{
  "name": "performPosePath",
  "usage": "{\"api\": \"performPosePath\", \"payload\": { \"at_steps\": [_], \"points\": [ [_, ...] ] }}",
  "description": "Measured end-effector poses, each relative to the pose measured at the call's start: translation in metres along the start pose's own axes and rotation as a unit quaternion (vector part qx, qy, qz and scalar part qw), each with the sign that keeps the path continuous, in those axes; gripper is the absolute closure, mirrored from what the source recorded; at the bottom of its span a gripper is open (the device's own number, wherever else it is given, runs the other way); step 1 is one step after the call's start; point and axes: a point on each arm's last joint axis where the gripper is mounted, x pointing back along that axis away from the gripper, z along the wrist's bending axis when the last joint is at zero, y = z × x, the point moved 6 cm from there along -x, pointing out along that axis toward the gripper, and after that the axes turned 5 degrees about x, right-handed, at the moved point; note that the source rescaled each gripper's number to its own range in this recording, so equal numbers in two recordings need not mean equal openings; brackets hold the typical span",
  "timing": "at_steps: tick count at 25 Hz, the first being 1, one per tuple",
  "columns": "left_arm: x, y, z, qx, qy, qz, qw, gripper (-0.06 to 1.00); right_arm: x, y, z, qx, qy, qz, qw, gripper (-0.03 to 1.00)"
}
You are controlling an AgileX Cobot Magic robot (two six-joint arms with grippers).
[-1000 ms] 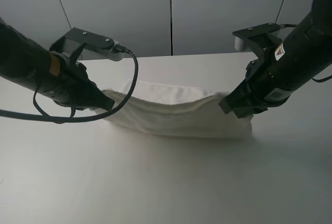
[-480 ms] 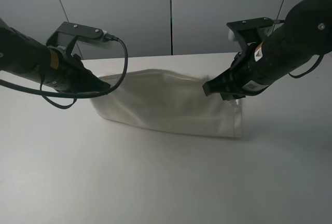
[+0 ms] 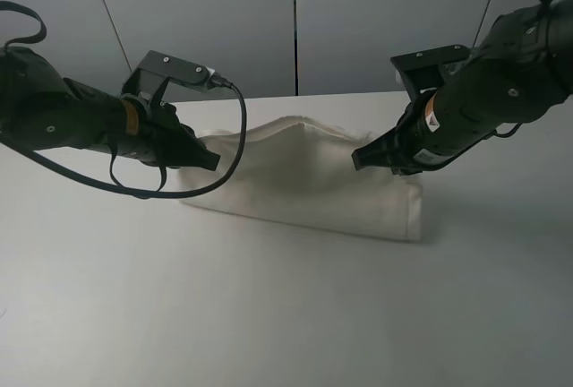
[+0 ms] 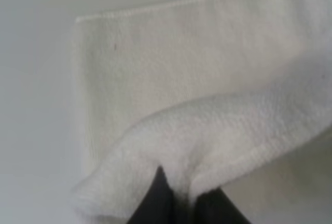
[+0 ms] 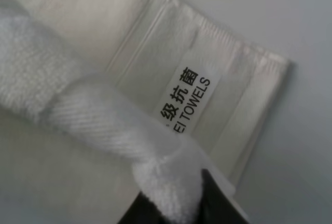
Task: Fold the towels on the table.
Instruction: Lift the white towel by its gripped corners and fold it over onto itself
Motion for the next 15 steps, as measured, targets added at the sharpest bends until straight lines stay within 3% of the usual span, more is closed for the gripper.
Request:
{"api": "performPosePath", "payload": {
  "at_steps": [6,8,10,12,14,15],
  "points": [
    [-0.007,0.002,0.019,0.02,0.007,-0.013,1.0,0.94,-0.005,0.001,0.0,-0.016,-0.004,-0.004,1.0,0.97],
    [-0.006,0.005,0.029,0.031,0.013,-0.024,0.999,0.88,-0.006,0.004,0.001,-0.018,0.001,-0.013,1.0,0.97],
    [-0.005,0.007,0.035,0.037,0.015,-0.033,0.999,0.71,-0.005,0.006,0.002,-0.025,0.004,-0.022,0.999,0.97],
    [-0.005,0.01,0.036,0.035,0.013,-0.042,0.998,0.4,-0.005,0.01,0.002,-0.02,0.004,-0.035,0.999,0.87],
    [-0.005,0.014,0.035,0.031,0.007,-0.055,0.998,0.11,-0.005,0.013,0.0,-0.022,-0.003,-0.045,0.999,0.64],
    [-0.004,0.017,0.034,0.029,0.002,-0.063,0.998,0.02,-0.005,0.015,-0.002,-0.021,-0.009,-0.051,0.998,0.44]
  ]
}}
